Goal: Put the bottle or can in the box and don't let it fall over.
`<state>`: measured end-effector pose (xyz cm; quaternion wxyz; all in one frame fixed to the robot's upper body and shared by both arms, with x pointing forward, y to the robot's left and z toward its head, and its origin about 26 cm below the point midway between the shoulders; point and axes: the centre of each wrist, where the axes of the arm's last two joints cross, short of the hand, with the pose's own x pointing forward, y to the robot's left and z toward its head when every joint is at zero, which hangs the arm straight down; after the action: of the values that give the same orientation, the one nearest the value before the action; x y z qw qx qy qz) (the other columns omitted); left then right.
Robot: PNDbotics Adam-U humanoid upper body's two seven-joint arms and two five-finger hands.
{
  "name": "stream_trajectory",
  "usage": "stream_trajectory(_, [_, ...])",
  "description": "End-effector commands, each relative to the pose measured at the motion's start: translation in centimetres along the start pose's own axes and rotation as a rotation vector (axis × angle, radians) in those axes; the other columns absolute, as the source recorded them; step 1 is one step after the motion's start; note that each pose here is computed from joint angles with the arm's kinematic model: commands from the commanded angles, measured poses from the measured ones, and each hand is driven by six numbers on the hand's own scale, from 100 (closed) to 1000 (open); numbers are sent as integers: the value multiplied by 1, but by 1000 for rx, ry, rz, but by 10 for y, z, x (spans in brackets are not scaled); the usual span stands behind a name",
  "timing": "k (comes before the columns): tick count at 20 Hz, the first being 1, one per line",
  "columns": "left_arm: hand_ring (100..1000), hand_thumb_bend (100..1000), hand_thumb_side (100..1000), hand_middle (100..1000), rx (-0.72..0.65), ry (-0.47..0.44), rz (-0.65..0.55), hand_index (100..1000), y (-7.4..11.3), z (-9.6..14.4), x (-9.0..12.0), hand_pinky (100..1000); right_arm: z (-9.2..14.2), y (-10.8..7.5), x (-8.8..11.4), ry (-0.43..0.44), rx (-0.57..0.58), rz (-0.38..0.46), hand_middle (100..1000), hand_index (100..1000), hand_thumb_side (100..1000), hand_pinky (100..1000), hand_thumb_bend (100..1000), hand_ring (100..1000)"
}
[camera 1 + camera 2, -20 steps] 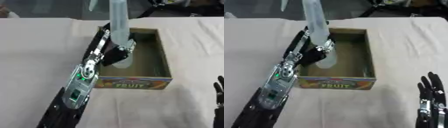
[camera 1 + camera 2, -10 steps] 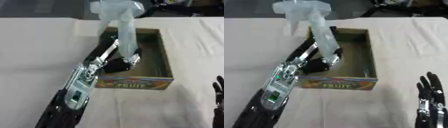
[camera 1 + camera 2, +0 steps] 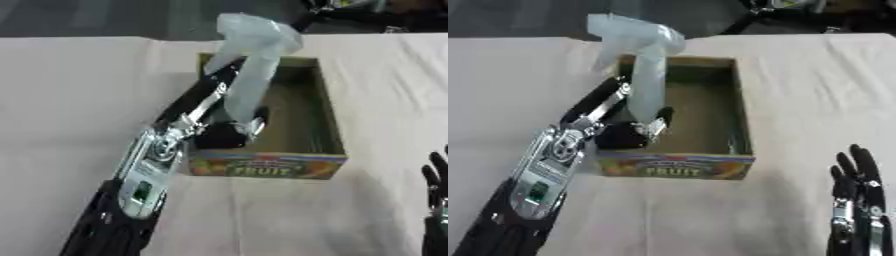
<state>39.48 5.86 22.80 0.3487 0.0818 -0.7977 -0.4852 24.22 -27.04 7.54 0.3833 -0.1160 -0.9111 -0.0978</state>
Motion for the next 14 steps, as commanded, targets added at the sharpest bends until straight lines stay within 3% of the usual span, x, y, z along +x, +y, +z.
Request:
stream_trajectory(1, [1000, 100, 389, 1000, 23, 4, 9, 995, 9, 1, 1, 1000, -4, -3, 5, -24, 1, 7, 1000, 1000, 678, 1000, 100, 1000])
stream_trajectory(5, [1000, 100, 428, 1000, 51, 35, 46, 1000, 9, 3, -3, 1000, -3, -4, 5, -21, 1, 10, 1000, 1000, 678, 1000, 100, 1000])
stream_trajectory(6, [1000, 100, 581, 1000, 52, 39, 58, 1000, 9, 4, -4, 1000, -3, -5, 5, -21, 0, 11, 1000, 1000, 678, 1000, 100, 1000])
stream_trajectory(7, [1000, 100, 672, 1000, 45, 40, 69, 1000, 9, 4, -5, 1000, -3, -5, 5, -21, -1, 11, 1000, 1000, 678, 1000, 100, 1000])
stream_trajectory(10, [1000, 100, 672, 1000, 21, 48, 62, 1000, 11, 6, -8, 1000, -2, -6, 5, -20, -2, 13, 1000, 1000, 678, 1000, 100, 1000])
stream_trajectory(14, [1000, 100, 447, 1000, 31, 67, 26, 1000, 13, 7, -9, 1000, -2, -7, 5, -20, -5, 15, 1000, 1000, 679, 1000, 100, 1000])
